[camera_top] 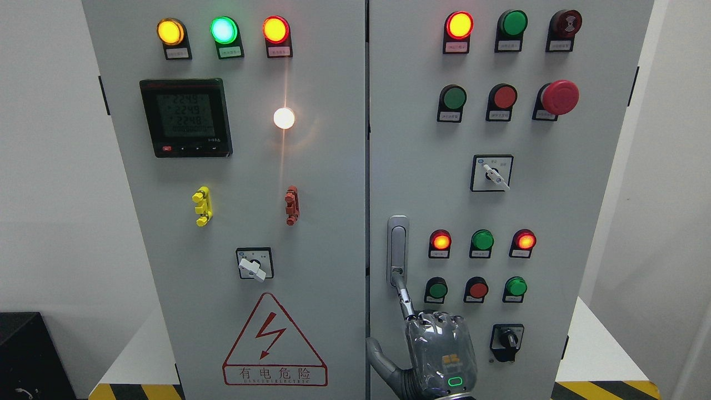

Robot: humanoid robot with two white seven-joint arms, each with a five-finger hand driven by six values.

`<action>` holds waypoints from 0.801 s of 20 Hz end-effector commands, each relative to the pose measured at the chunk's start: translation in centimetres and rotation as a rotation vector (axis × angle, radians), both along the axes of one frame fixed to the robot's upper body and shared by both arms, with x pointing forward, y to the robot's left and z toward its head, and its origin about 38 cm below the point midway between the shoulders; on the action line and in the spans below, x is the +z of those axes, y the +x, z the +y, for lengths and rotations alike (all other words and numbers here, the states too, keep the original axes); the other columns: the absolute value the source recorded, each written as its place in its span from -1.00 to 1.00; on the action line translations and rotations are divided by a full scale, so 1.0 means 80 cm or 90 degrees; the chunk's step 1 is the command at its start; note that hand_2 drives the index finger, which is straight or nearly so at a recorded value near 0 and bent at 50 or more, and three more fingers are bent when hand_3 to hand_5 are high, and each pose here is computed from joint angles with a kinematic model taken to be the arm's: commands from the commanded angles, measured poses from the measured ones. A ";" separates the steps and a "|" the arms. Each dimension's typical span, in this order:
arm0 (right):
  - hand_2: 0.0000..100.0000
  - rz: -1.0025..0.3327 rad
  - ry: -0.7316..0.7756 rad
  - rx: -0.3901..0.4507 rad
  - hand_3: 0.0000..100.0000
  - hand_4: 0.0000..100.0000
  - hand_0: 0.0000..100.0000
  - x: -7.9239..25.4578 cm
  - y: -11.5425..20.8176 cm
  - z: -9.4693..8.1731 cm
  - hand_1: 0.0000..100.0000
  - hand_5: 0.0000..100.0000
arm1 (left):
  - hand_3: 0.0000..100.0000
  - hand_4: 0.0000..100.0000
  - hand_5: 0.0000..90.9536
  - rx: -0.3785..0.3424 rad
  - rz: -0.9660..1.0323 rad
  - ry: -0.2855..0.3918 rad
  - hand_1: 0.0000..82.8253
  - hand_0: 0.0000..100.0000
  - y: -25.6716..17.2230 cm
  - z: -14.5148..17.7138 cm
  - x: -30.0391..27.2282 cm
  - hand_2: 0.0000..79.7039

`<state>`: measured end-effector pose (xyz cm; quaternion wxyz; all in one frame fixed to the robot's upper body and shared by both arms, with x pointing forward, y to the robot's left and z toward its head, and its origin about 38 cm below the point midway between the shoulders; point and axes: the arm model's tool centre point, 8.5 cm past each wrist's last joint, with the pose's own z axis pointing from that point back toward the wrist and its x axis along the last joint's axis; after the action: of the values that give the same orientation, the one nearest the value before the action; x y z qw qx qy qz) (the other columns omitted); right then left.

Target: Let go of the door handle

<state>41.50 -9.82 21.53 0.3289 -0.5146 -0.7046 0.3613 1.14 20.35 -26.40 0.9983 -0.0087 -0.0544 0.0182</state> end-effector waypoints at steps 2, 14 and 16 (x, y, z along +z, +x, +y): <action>-0.90 0.020 -0.006 -0.001 1.00 1.00 -0.41 -0.013 0.004 0.001 -0.49 1.00 | -1.00 -1.00 -1.00 -0.001 0.002 0.003 0.34 -0.76 0.008 0.002 0.001 -1.00; -0.90 0.020 -0.006 -0.001 1.00 1.00 -0.40 -0.013 0.004 0.001 -0.49 1.00 | -1.00 -1.00 -1.00 -0.002 0.002 0.003 0.34 -0.76 0.008 0.002 0.001 -1.00; -0.90 0.020 -0.006 -0.001 1.00 1.00 -0.40 -0.013 0.004 0.001 -0.49 1.00 | -1.00 -1.00 -1.00 -0.002 0.002 0.003 0.34 -0.76 0.008 0.002 0.001 -1.00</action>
<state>41.74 -9.75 20.74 0.3355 -0.5118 -0.6995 0.3692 1.14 20.35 -26.40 0.9983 -0.0087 -0.0543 0.0182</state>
